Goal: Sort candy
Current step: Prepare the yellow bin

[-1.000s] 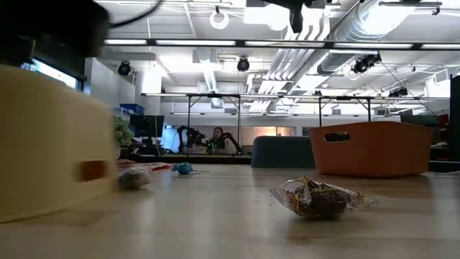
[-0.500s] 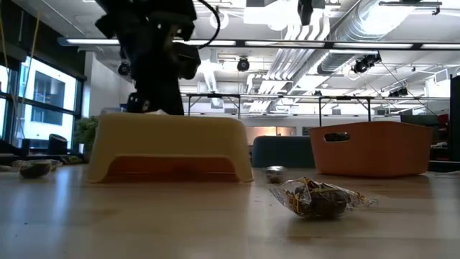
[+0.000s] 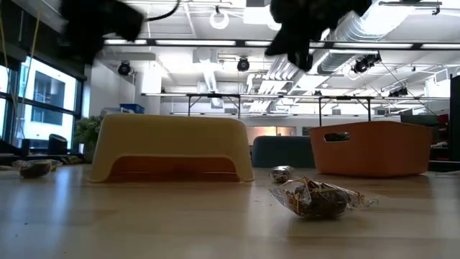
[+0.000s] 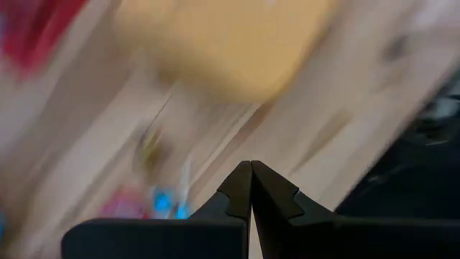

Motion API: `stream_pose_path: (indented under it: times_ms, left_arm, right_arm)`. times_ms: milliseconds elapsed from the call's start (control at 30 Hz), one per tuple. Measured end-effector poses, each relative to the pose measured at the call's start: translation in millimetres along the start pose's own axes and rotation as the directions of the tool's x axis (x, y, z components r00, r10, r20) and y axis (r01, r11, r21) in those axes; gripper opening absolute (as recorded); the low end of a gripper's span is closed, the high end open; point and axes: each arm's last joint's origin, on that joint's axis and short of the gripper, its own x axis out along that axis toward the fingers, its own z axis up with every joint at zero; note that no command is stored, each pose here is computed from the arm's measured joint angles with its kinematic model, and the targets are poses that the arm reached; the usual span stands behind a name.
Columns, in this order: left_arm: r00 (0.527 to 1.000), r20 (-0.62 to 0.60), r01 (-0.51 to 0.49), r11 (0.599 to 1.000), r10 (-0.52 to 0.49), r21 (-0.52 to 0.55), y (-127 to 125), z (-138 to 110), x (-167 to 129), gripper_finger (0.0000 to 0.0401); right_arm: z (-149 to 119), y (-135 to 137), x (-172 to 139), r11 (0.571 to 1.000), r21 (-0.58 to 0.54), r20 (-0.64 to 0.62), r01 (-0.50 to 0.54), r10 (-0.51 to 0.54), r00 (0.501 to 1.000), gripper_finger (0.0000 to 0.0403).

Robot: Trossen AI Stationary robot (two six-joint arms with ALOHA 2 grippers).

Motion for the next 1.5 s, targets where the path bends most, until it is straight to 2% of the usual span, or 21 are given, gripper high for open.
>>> stream_pose_path:
  times_ms: [133,233,433,633,833,967,1133,1233,1367,1500]
  left_arm:
    - [0.995,-0.073,-0.07,0.994,0.064,-0.084,11.1,-26.3,23.6,0.0]
    - [0.995,-0.083,-0.071,0.988,0.06,-0.138,18.2,-35.4,50.3,0.0]
    - [1.0,-0.014,0.015,0.974,-0.019,-0.227,26.7,-36.5,94.7,0.0]
    - [0.995,0.076,-0.041,0.967,0.062,-0.252,31.3,-29.0,109.8,0.0]
    - [0.986,0.118,-0.087,0.973,0.115,-0.215,34.3,-13.7,127.6,0.0]
    - [0.988,0.114,-0.074,0.976,0.099,-0.206,34.9,-3.4,136.5,0.0]
    - [0.988,0.115,-0.086,0.982,0.107,-0.169,37.9,3.9,134.6,0.0]
    - [0.975,0.161,-0.128,0.981,0.151,-0.144,41.2,7.2,128.1,0.0]
    - [0.933,0.271,-0.202,0.967,0.238,-0.155,47.3,12.0,122.7,0.0]
    - [0.912,0.333,-0.187,0.966,0.238,-0.178,47.1,19.0,119.1,0.0]
  right_arm:
    - [-12.6,-10.2,39.9,0.999,0.017,-0.125,0.035,-0.032,0.992,0.0]
    - [-23.8,-19.1,65.9,0.998,0.025,-0.209,0.063,-0.056,0.976,0.0]
    - [-41.2,-33.7,98.7,0.994,0.047,-0.312,0.103,-0.083,0.946,0.0]
    - [-43.2,-38.3,114.6,0.994,0.055,-0.287,0.094,-0.075,0.955,0.0]
    - [-36.6,-37.4,121.0,0.993,0.094,-0.207,0.068,-0.048,0.977,0.0]
    - [-33.5,-35.9,121.6,0.991,0.128,-0.18,0.045,-0.021,0.983,0.0]
    - [-27.3,-32.1,119.8,0.987,0.157,-0.137,-0.034,0.056,0.989,0.0]
    - [-19.3,-27.2,111.2,0.989,0.141,-0.13,-0.044,0.063,0.989,0.0]
    - [-7.8,-18.7,94.9,0.993,0.092,-0.123,-0.07,0.081,0.989,0.0]
    - [8.5,-5.9,72.6,0.994,0.045,-0.077,-0.103,0.107,0.991,0.0]
